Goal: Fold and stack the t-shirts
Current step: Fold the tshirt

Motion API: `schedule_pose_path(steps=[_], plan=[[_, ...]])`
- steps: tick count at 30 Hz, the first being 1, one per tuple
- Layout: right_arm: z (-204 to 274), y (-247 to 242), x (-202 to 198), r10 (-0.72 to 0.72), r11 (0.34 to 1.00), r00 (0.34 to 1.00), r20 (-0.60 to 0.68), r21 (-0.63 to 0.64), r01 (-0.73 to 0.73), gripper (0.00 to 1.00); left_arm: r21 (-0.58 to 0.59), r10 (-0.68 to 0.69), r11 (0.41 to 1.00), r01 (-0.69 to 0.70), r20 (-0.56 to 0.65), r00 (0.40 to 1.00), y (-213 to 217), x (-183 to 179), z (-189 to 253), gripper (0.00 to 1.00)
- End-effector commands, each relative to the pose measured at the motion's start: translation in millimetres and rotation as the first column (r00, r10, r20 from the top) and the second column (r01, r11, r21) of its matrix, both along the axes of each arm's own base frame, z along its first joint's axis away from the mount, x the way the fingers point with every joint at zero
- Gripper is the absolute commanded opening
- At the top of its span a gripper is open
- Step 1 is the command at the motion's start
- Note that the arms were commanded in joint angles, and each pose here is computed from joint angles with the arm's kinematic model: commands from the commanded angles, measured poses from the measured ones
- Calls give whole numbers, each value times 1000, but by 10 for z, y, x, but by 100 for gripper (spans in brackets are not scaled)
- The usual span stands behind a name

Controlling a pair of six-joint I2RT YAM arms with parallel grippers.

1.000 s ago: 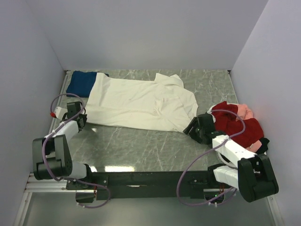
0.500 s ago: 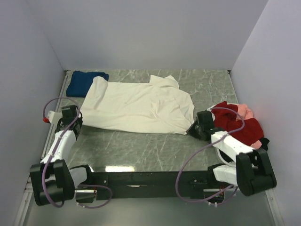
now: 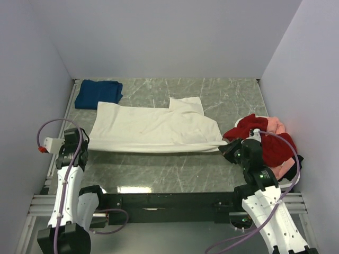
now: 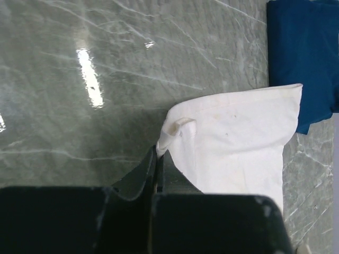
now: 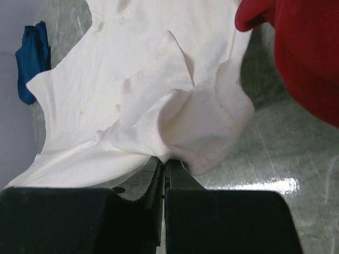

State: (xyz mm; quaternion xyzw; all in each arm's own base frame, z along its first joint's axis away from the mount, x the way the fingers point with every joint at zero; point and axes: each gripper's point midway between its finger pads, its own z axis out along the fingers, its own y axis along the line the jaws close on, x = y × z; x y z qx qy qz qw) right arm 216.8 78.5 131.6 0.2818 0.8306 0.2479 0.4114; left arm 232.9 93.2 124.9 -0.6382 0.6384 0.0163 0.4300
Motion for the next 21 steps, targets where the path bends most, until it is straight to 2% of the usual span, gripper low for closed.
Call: schedule_pose_path(steps=[1,3,4,5,6,7,8,11,12,13,14,15,17,18,19,20,21], plan=[[-168,-57,-193,-13,1000,997,-82,-10,12,1,25,94,995,-93,-32,995,109,-238,-11,3],[-176,-52,-225,-7,1000,996,-85,-8,6,11,26,107,994,-107,-22,994,115,-280,33,9],[-177,-49,-239,1,1000,996,-84,-12,-2,17,28,109,994,-108,-25,994,116,-303,42,17],[-150,-29,-243,14,1000,997,-77,-6,-14,35,36,109,993,-109,-5,994,126,-298,108,23],[-118,-19,-239,22,1000,997,-68,-6,-23,46,42,108,993,-108,-3,994,131,-304,139,29],[-86,-3,-234,38,999,998,-59,-8,-39,55,51,100,994,-100,3,995,133,-295,190,39],[21,23,-213,56,998,998,-34,-6,-56,65,64,89,994,-91,33,996,142,-251,323,43],[252,157,-75,136,991,990,32,3,-136,73,114,19,993,-28,84,996,148,-84,650,52],[248,212,-3,165,986,986,18,4,-165,73,139,-64,989,52,79,995,96,9,715,53],[346,269,111,188,982,980,59,6,-189,73,164,-120,981,102,101,988,68,121,808,54],[344,333,225,213,977,976,36,14,-214,73,184,-150,975,123,141,979,72,296,930,54],[390,425,294,248,968,968,43,27,-249,73,180,-229,963,203,141,963,-26,421,939,53],[669,529,568,268,963,957,109,-3,-269,73,158,-303,946,284,119,945,-100,718,895,52],[534,559,735,264,964,964,45,-29,-263,73,153,-324,940,306,113,939,-124,841,877,51],[789,657,903,292,956,951,98,-63,-287,72,114,-332,939,325,45,942,-127,990,657,50],[624,719,1065,302,951,953,33,-81,-298,71,123,-350,931,344,37,936,-186,1137,712,49],[650,751,1196,307,947,951,37,-107,-302,69,128,-353,929,348,19,935,-208,1246,683,49]])
